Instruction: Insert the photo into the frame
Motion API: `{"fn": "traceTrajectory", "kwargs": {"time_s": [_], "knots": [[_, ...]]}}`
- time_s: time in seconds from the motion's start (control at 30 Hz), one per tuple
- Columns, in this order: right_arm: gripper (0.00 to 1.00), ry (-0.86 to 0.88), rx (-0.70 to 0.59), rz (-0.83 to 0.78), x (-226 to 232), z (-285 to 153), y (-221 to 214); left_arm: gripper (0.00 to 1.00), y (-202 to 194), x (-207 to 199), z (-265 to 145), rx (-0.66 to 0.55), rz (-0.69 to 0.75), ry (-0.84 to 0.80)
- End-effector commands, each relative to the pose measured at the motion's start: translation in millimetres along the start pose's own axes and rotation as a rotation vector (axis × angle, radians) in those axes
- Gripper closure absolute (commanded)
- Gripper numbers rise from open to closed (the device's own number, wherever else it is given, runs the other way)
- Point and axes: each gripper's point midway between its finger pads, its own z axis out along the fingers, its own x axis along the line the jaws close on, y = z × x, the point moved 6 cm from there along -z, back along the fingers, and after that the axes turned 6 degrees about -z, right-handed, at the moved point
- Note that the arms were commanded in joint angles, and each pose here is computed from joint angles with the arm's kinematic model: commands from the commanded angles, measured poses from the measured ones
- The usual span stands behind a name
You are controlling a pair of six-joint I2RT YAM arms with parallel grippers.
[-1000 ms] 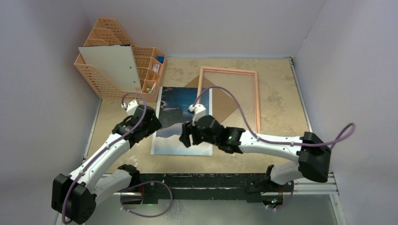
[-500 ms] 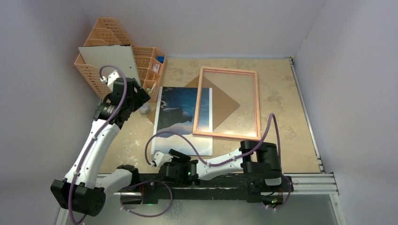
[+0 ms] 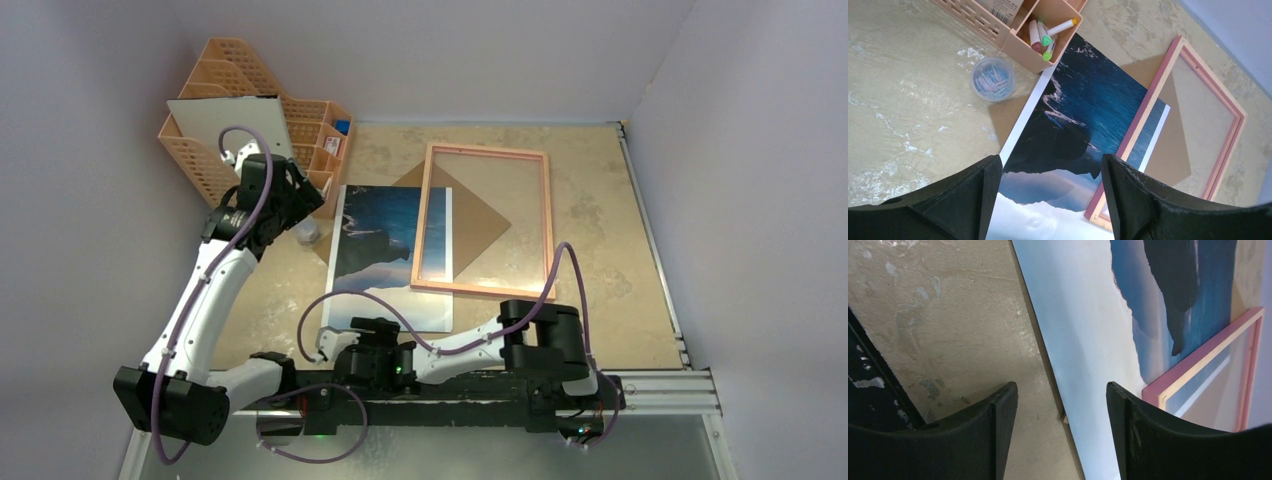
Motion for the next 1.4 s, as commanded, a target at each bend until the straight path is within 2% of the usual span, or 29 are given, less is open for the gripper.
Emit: {"fn": "traceTrajectory", "kwargs": {"time_s": [0.0,0.13,0.33,0.53,0.73,0.8,0.87,0.97,1.37], "knots": [[0.33,-0.034,-0.055,-0.118,-5,6,3,0.25,20,-14,-9,-0.034,-0.008,-0.080],[0.34,-0.093,-0.117,-0.172,-13,7,4,0.25,23,-15,-9,-0.019,-0.014,-0.095],[0.37,-0.190,-0.215,-0.163,-32,-2,14,0.25,21,-10,-9,0.010,-0.027,-0.111],[0.47,-0.274,-0.229,-0.190,-48,-3,11,0.25,12,-5,-1,0.052,-0.036,-0.120],[0.52,-0.229,-0.260,-0.197,-51,-3,15,0.25,9,1,5,0.073,-0.043,-0.118],[0.48,-0.127,-0.256,-0.197,-44,-5,19,0.25,8,1,6,0.081,-0.044,-0.120],[0.41,-0.024,-0.277,-0.140,-38,-10,26,0.25,7,1,6,0.090,-0.045,-0.129],[0.35,0.093,-0.300,-0.080,-38,-11,28,0.24,6,1,8,0.098,-0.051,-0.139],[0.26,0.207,-0.181,-0.108,-21,9,14,0.25,3,4,16,0.134,-0.067,-0.161]]}}
